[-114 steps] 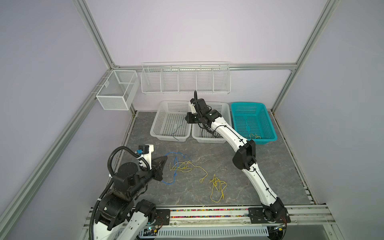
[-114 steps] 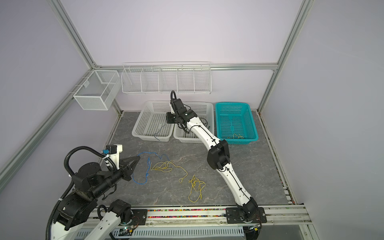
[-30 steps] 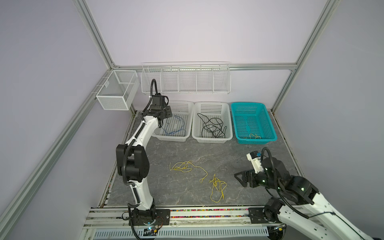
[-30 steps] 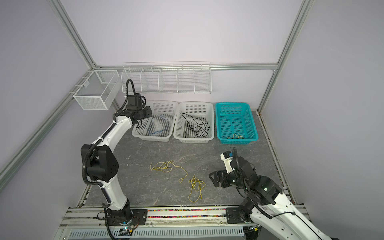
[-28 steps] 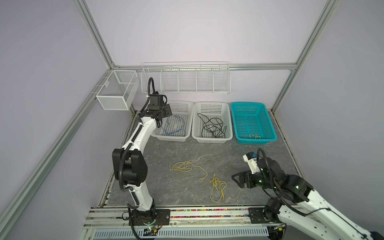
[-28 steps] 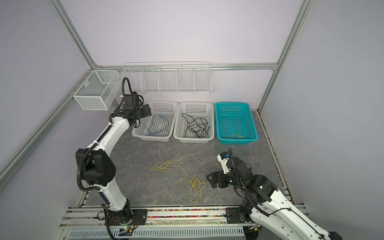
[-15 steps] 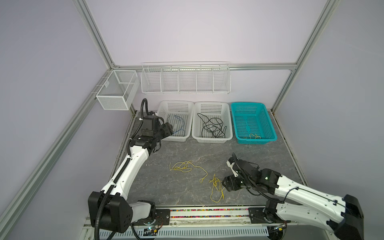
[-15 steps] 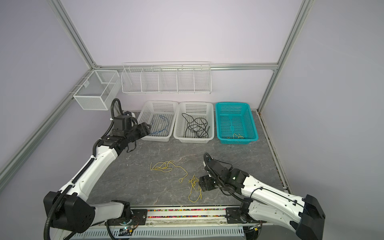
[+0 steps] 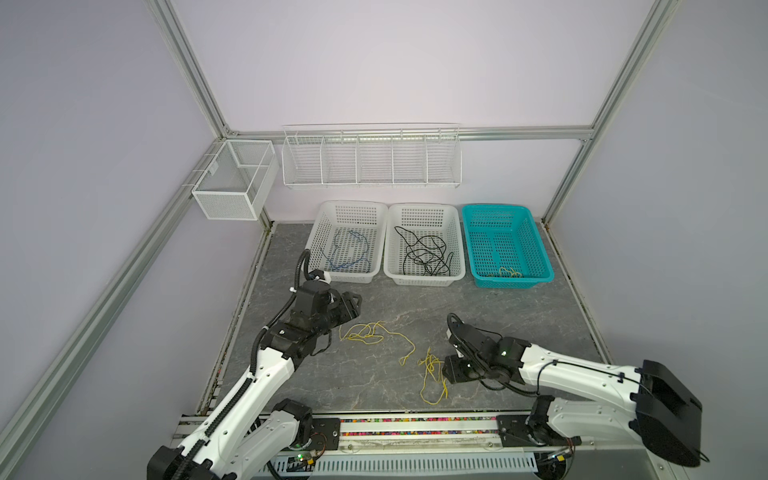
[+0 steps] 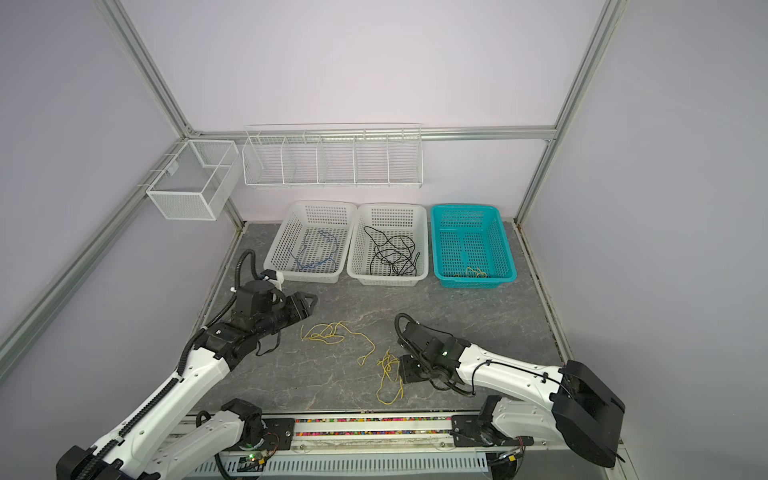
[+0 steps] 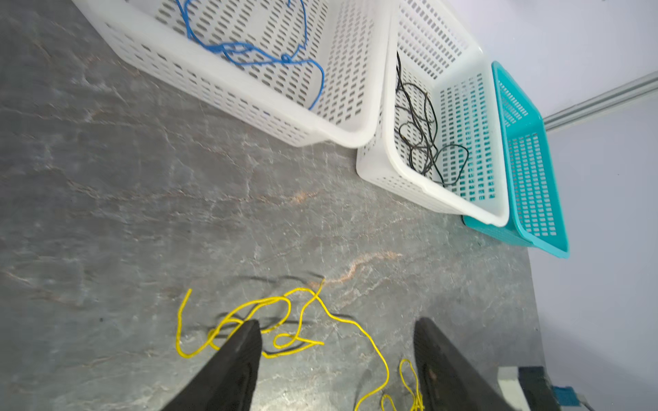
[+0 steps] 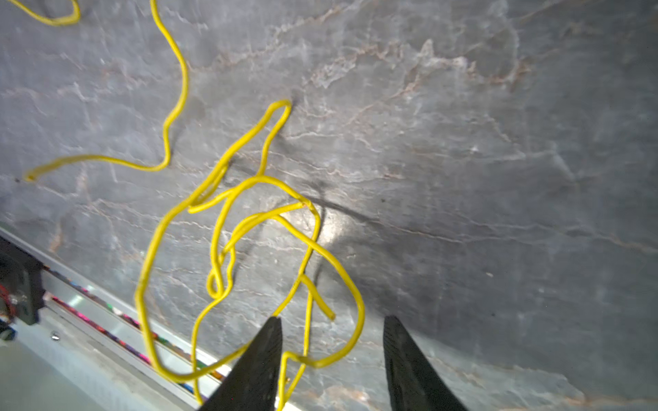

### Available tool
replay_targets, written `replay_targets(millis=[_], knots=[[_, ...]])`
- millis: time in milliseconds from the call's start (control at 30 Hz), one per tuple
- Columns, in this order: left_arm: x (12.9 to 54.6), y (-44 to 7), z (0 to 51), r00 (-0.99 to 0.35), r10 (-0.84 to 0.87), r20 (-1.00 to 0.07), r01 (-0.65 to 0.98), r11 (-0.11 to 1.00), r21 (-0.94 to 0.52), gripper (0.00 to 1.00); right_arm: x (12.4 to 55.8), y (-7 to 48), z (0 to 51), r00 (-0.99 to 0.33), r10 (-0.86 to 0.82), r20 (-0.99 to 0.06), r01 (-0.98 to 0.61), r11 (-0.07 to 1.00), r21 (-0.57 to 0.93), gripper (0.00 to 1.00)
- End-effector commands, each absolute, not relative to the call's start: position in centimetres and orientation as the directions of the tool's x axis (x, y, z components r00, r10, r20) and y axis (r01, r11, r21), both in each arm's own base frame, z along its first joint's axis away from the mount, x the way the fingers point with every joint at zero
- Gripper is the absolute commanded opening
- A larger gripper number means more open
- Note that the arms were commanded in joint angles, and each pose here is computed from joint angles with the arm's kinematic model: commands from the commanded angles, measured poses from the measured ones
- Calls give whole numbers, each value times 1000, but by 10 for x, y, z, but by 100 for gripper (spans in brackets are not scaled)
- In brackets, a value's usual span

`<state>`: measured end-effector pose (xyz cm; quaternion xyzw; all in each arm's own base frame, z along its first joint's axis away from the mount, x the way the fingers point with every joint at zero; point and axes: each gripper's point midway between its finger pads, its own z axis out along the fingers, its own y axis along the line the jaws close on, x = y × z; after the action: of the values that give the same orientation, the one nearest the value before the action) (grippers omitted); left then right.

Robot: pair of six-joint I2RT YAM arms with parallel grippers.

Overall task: Untangle the cables
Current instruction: 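Reach both grippers down to the yellow cable and grasp it with the right gripper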

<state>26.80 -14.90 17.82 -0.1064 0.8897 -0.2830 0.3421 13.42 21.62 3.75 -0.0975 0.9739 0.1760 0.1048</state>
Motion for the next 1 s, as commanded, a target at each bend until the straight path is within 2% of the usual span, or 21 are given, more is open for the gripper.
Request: replay_targets(millis=[0, 67, 133, 333, 500, 800, 867, 967], knots=[[260, -158, 174, -746, -410, -525, -11, 795, -606, 67, 131, 222, 34, -968, -122, -220, -197, 912, 360, 44], [253, -162, 170, -753, -404, -519, -10, 796, -605, 67, 130, 222, 33, -968, -121, -220, -197, 910, 364, 44], [244, -170, 164, -766, -403, -501, -7, 784, -620, 67, 130, 221, 33, -967, -119, -225, -197, 910, 364, 33], [218, -205, 147, -810, -371, -454, 21, 755, -655, 66, 135, 220, 41, -956, -120, -269, -217, 906, 364, 8], [207, -226, 145, -824, -358, -439, 47, 729, -682, 65, 150, 194, 76, -919, -90, -384, -205, 940, 272, 7], [208, -243, 145, -837, -341, -427, 72, 706, -704, 64, 172, 124, 160, -777, -34, -628, -121, 988, 97, 7], [208, -248, 146, -839, -341, -424, 79, 695, -715, 64, 174, 123, 172, -758, -43, -651, -140, 985, 98, 7], [207, -264, 156, -842, -335, -423, 119, 650, -750, 65, 173, 146, 185, -748, -90, -657, -251, 955, 156, 7]])
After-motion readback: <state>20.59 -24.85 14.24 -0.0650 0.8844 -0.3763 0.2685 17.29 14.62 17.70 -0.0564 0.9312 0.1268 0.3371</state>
